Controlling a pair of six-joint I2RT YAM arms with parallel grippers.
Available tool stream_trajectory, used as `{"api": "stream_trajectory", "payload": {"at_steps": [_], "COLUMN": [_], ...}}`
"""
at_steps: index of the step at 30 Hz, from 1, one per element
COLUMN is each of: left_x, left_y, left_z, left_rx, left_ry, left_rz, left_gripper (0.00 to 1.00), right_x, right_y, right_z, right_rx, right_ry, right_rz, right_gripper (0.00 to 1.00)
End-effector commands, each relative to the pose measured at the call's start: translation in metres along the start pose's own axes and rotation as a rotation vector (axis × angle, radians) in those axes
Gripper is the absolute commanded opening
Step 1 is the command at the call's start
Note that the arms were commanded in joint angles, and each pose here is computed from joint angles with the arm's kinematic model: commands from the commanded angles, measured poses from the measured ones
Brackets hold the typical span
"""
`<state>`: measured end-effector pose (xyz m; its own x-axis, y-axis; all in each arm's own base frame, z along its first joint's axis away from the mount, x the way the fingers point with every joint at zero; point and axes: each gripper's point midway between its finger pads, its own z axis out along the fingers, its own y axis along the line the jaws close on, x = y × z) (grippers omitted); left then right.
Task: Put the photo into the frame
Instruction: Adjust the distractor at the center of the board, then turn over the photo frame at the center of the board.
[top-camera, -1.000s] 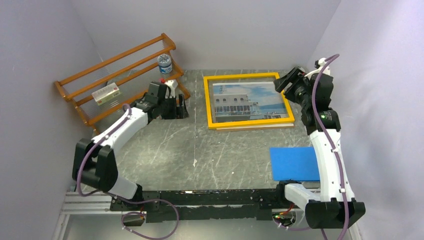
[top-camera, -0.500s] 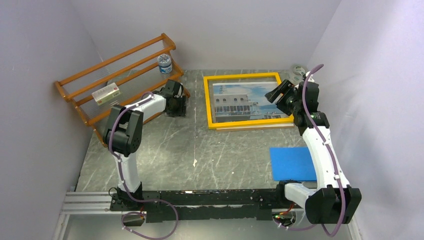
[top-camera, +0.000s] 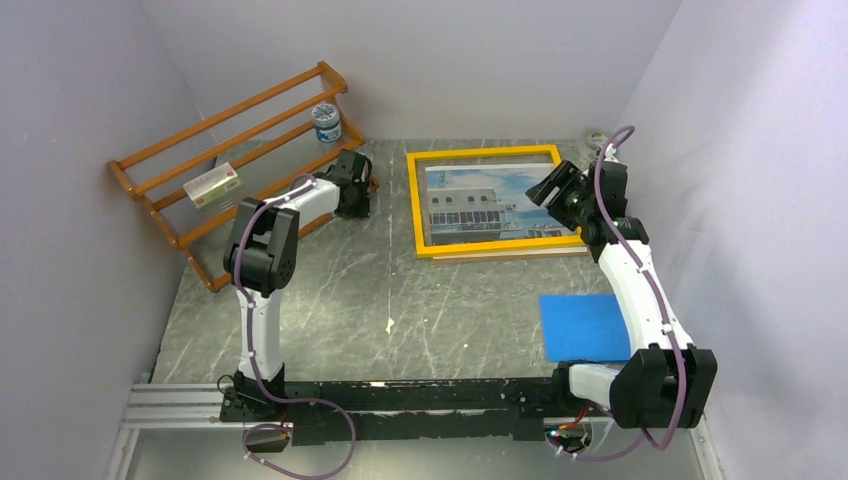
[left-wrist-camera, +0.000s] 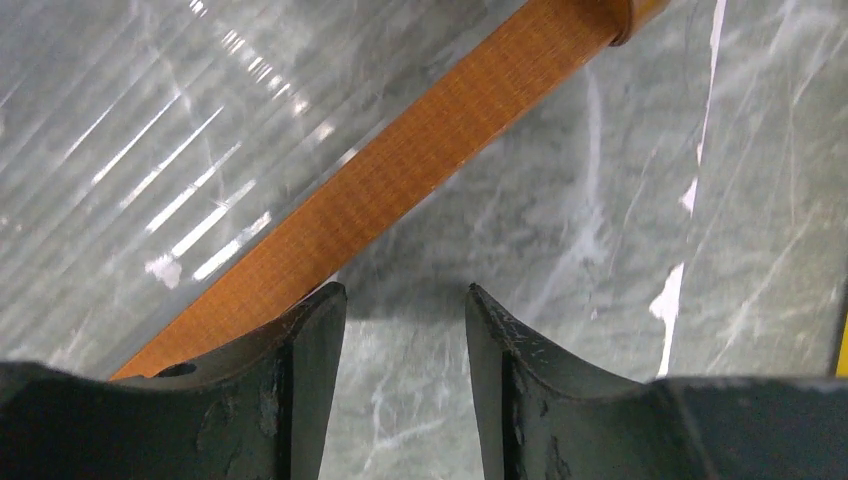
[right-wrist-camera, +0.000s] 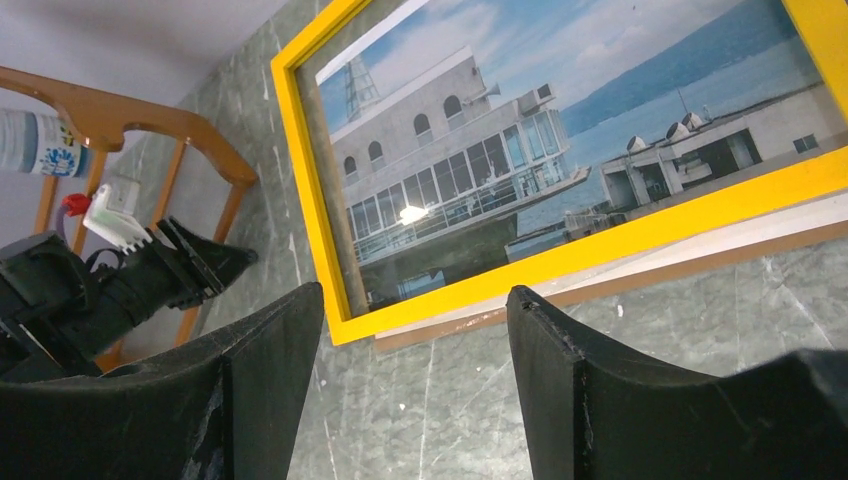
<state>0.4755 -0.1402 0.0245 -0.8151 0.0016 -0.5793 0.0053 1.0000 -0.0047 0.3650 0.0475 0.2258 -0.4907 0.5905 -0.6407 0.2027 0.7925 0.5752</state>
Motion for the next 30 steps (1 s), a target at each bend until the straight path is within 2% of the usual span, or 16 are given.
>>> {"api": "stream_trajectory", "payload": {"at_steps": [1,10,16,23,30], "left_x": [-0.032,-0.050,-0.050,-0.028,-0.002], "left_y": [0.017,0.018,-0.008,-0.032,-0.012], "left_z": [0.020,0.039,0.005,-0.050,-0.102], "left_rx": [-0.069,-0.042,0.076,0.173,0.135], "left_ry": [-0.082,-0.086,-0.108,-0.088,-0.072], "left_rz": [-0.009,-0.001,-0.066,-0.137,-0.199], "left_gripper": [0.53,0.54,0.58,0.64,0.68], "right_x": [-0.004,0.034,0.063,0.121,0.185], "right_y": [0.002,-0.016,-0.019,0.045,0.102], "right_z": [0.010,0.035,0.055,0.082,0.114], "right_rx": [-0.019,0.077,0.185,0.117,0.089], "right_ry": [-0.020,0.086,0.186,0.275,0.336], "right_rz": [-0.007,-0.060,-0.169,-0.321,-0.478], "right_gripper": [0.71,0.70,0.70,0.70,0.70]}}
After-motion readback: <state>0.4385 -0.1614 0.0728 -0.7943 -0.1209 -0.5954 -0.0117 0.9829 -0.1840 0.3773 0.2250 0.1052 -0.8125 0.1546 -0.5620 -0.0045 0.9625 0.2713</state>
